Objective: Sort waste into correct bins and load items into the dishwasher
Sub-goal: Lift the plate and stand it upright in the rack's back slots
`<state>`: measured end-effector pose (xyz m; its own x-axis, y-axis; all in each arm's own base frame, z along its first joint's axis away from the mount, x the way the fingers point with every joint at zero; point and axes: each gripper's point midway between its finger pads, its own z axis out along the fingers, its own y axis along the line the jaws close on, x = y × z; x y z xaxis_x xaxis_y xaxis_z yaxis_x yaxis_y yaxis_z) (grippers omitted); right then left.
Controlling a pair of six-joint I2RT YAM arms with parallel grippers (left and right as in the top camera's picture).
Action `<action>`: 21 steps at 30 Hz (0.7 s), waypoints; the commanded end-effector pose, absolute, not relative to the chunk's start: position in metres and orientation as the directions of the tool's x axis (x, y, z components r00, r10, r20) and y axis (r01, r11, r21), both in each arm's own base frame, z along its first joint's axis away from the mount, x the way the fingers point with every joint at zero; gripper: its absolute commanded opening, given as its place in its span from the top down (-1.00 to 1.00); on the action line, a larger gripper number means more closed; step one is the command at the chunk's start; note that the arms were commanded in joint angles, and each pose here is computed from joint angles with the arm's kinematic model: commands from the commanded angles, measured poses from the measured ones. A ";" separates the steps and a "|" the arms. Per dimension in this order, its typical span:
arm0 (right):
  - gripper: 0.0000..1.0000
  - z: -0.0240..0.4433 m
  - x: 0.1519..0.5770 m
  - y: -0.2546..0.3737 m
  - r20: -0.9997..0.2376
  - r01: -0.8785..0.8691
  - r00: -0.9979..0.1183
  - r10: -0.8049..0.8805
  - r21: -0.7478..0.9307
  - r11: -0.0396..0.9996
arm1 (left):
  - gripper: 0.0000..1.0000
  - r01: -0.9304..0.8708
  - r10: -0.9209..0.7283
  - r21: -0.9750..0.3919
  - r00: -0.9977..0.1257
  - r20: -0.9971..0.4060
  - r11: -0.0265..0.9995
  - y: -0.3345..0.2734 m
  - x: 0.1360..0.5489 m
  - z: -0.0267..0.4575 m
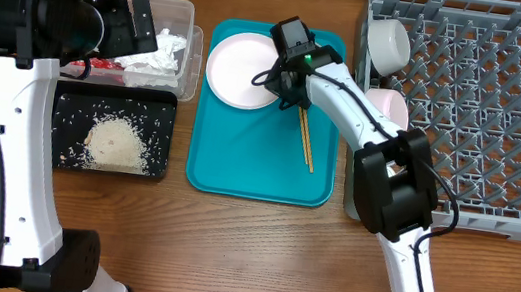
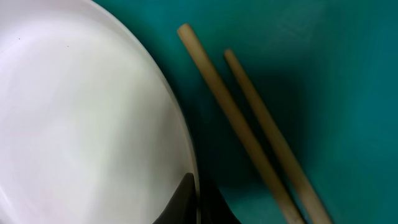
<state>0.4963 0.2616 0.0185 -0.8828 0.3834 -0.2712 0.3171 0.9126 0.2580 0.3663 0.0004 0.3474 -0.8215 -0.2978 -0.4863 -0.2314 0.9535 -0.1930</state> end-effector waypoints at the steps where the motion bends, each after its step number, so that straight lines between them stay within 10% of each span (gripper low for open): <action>1: 0.92 0.098 0.521 0.255 -0.424 0.198 -0.851 0.310 0.288 0.937 | -0.99 -0.225 -0.282 -0.173 -0.823 -0.493 0.959 0.004 0.367 0.347; 8: 0.93 0.256 0.527 0.198 -0.708 -0.042 -0.704 0.056 0.121 0.992 | -1.00 -0.225 -0.282 -0.173 -0.823 -0.493 0.959 0.004 0.367 0.347; 21: 0.92 0.385 0.474 -0.012 -0.814 0.421 -0.574 -0.087 -0.384 0.822 | -1.00 -0.225 -0.282 -0.173 -0.823 -0.493 0.959 0.004 0.367 0.347</action>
